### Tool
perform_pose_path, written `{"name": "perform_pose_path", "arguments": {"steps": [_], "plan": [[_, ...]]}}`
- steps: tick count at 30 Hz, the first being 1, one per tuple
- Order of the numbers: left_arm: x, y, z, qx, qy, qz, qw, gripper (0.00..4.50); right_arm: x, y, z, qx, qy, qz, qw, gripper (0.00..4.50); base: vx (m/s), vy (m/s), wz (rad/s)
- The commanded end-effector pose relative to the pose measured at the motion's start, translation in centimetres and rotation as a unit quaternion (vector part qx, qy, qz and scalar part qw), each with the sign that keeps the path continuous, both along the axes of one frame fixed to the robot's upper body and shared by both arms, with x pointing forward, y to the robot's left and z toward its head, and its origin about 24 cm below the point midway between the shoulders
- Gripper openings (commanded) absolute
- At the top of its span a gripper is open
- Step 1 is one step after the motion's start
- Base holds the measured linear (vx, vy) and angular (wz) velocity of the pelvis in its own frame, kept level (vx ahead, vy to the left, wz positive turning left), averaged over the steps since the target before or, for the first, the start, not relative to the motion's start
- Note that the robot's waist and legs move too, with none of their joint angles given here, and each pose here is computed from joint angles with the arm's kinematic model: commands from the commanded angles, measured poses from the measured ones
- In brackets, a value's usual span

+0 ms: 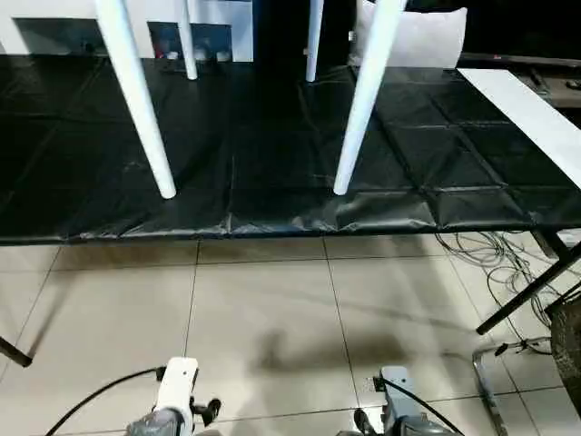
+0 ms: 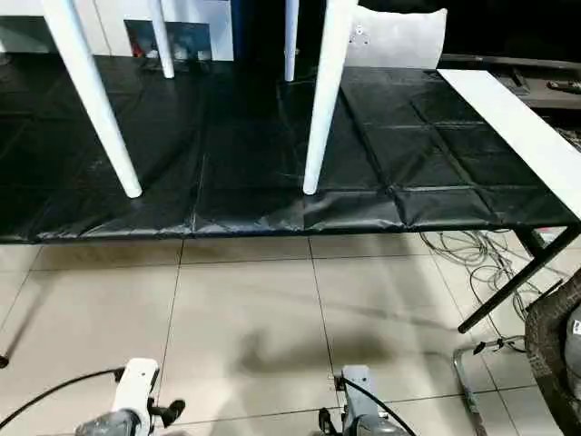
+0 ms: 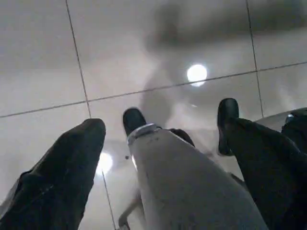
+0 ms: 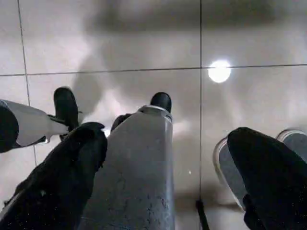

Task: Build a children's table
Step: Flip table

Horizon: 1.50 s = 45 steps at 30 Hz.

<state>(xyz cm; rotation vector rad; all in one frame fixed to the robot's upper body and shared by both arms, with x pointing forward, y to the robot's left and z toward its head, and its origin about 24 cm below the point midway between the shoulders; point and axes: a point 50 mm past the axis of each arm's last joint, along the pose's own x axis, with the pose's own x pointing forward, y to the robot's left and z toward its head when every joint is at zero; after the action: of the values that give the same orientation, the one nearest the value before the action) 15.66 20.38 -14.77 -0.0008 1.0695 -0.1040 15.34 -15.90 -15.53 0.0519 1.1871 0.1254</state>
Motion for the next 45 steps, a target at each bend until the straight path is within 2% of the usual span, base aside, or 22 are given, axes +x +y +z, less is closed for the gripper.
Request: {"name": "perform_pose_path", "arguments": {"steps": [1, 45], "plan": [[-0.05, -0.22, -0.06, -0.003, 0.001, -0.005, 1.0, 4.49, -0.33, -0.3, -0.11, -0.001, 0.003, 0.0, 1.0, 4.5, 0.0, 0.0, 0.0], [-0.05, -0.22, -0.06, -0.003, 0.001, -0.005, 1.0, 4.49, -0.33, -0.3, -0.11, -0.001, 0.003, 0.0, 1.0, 4.5, 0.0, 0.0, 0.0]]}}
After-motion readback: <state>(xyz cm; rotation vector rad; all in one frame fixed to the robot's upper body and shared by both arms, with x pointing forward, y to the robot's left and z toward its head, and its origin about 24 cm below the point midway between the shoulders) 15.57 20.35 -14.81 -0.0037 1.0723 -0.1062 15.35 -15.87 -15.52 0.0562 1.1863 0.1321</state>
